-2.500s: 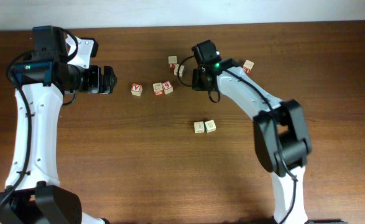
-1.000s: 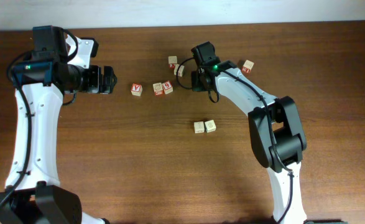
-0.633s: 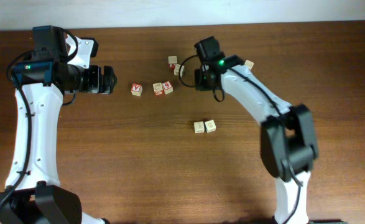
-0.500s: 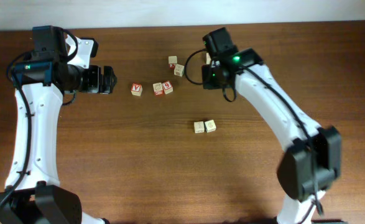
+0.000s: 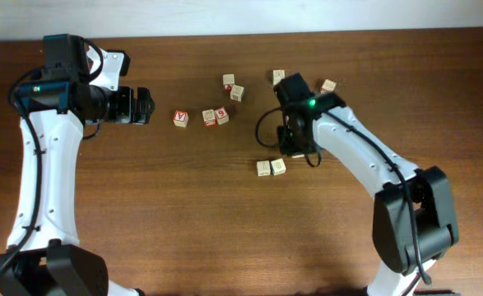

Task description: Rotate 5 blocks

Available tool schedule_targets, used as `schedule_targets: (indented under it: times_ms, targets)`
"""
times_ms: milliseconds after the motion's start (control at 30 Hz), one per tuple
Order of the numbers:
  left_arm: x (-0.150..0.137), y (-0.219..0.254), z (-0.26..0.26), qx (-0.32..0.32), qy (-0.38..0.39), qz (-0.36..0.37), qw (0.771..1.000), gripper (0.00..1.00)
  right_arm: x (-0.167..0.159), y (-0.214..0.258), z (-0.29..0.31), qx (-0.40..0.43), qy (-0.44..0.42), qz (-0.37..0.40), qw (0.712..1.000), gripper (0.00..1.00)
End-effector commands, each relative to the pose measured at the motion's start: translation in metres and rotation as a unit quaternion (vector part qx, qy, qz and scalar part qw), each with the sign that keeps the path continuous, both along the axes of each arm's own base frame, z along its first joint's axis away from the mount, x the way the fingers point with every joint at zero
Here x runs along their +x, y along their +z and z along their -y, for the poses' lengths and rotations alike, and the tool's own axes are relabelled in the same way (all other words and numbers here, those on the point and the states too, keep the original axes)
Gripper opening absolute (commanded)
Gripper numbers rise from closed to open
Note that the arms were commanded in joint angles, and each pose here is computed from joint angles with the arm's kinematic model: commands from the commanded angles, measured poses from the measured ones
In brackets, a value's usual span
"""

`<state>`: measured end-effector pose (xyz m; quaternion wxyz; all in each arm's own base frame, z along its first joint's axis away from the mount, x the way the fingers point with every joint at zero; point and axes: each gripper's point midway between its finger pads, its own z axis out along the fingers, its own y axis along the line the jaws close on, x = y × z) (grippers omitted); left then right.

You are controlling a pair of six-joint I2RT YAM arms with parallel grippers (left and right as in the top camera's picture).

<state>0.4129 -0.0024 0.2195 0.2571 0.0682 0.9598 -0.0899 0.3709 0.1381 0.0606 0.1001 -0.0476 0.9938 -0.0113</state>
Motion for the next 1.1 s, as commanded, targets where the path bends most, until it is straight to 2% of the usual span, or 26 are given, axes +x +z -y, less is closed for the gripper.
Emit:
schedule_targets:
  times_ms: [0,67,267,333,433,633,733,867,1067]
  targets:
    - [0.003,0.005,0.001,-0.004,0.0,0.006,1.0,0.99,-0.01,-0.024,0.004,0.0,0.004,-0.012,1.0,0.21]
    - [0.003,0.005,0.001,-0.004,0.0,0.006,1.0,0.99,-0.013,-0.035,-0.001,0.011,0.028,-0.011,0.999,0.21]
    - [0.003,0.005,0.001,-0.004,0.0,0.006,1.0,0.99,-0.015,-0.043,-0.003,0.02,0.029,-0.01,0.999,0.22]
    - [0.003,0.005,0.001,-0.004,0.0,0.006,1.0,0.99,-0.016,-0.043,-0.003,0.02,0.029,-0.01,0.999,0.37]
    - [0.003,0.005,0.001,-0.004,0.0,0.006,1.0,0.99,-0.016,-0.043,-0.003,0.022,0.03,-0.01,0.999,0.43]
    - [0.003,0.005,0.001,-0.004,0.0,0.006,1.0,0.99,-0.01,-0.034,-0.004,0.024,0.028,-0.005,0.999,0.44]
    - [0.003,0.005,0.001,-0.004,0.0,0.006,1.0,0.99,0.018,0.009,-0.002,0.03,0.014,0.022,0.999,0.47]
    - [0.003,0.005,0.001,-0.004,0.0,0.006,1.0,0.99,0.07,0.077,0.012,0.054,-0.019,0.102,0.993,0.57]
    - [0.003,0.005,0.001,-0.004,0.0,0.006,1.0,0.99,0.138,0.111,0.057,0.077,-0.103,0.223,0.966,0.57]
